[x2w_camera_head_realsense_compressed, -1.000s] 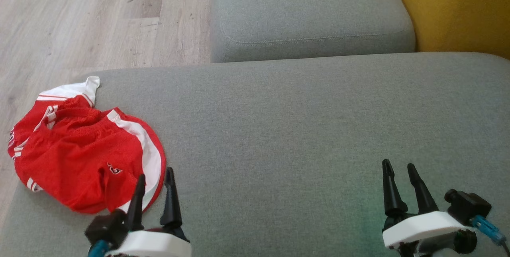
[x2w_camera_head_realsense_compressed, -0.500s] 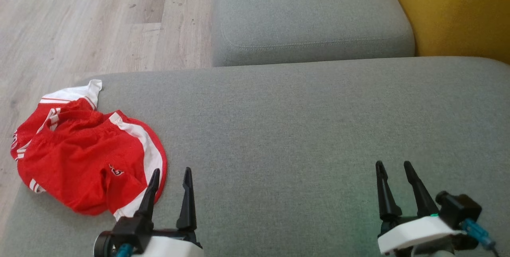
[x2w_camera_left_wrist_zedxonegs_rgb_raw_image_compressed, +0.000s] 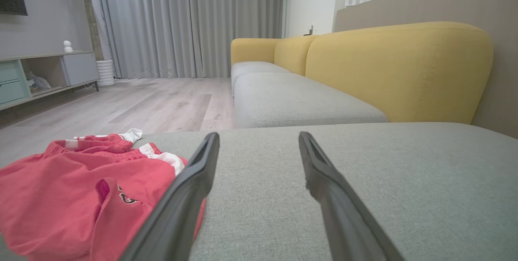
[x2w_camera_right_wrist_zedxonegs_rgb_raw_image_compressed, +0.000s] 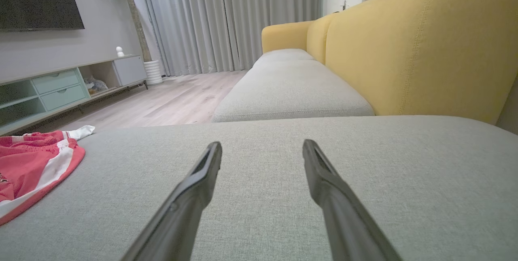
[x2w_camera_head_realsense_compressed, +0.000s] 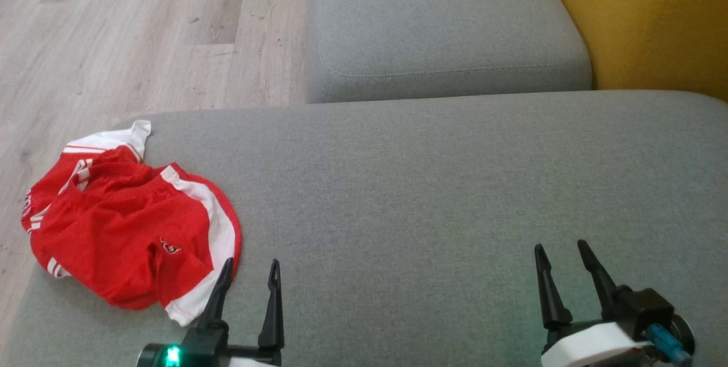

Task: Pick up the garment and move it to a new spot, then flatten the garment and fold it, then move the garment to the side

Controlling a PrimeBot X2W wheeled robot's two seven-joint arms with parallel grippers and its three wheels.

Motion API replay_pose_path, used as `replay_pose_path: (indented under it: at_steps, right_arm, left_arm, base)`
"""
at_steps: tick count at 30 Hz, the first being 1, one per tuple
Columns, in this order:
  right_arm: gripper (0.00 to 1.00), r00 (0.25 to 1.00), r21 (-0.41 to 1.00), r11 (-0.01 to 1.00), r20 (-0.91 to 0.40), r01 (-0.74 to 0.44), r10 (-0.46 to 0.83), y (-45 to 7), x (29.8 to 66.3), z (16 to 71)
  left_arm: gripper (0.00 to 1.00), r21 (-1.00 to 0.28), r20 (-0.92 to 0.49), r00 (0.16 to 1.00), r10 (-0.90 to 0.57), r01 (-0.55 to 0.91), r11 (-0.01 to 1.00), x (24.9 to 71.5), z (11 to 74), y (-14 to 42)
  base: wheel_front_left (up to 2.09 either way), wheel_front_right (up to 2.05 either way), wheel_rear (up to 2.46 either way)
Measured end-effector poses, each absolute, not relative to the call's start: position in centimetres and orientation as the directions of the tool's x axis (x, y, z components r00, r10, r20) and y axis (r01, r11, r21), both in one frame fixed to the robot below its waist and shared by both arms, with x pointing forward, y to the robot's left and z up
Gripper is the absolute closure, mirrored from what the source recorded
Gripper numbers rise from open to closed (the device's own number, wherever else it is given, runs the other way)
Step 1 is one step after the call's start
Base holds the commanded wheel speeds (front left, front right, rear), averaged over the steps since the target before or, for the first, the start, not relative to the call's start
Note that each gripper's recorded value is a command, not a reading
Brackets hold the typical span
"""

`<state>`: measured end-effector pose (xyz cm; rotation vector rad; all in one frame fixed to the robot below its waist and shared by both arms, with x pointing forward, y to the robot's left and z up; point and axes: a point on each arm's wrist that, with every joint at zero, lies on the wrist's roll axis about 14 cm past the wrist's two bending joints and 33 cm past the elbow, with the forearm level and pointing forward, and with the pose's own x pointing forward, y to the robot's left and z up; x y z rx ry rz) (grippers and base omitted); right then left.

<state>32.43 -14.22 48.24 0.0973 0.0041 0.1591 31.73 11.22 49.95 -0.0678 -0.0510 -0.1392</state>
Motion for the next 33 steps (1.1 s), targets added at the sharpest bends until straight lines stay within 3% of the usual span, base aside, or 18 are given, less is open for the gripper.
replay_pose_path:
  at_steps: [5, 19, 33]
  right_arm:
    - [0.00, 0.986, 0.039, 0.986, 0.007, -0.165, 0.165, -14.3, 32.4, 48.2]
    - [0.00, 0.986, 0.039, 0.985, -0.014, -0.166, 0.167, -14.3, 33.0, 47.6]
    - [0.00, 0.911, 0.023, 0.912, -0.040, -0.410, 0.411, -6.1, 36.1, 47.2]
  left_arm:
    - [0.00, -0.063, 0.058, 0.991, -0.123, 0.127, 0.990, 31.7, 49.8, 11.6]
    - [0.00, -0.081, 0.030, 0.996, -0.080, 0.082, 0.993, 31.8, 49.0, 12.7]
    - [0.00, -0.103, 0.028, 0.975, 0.221, -0.217, 0.971, 28.3, 48.8, 21.4]
  base:
    - [0.00, 0.00, 0.00]
    - [0.00, 0.00, 0.00]
    - [0.00, 0.00, 0.00]
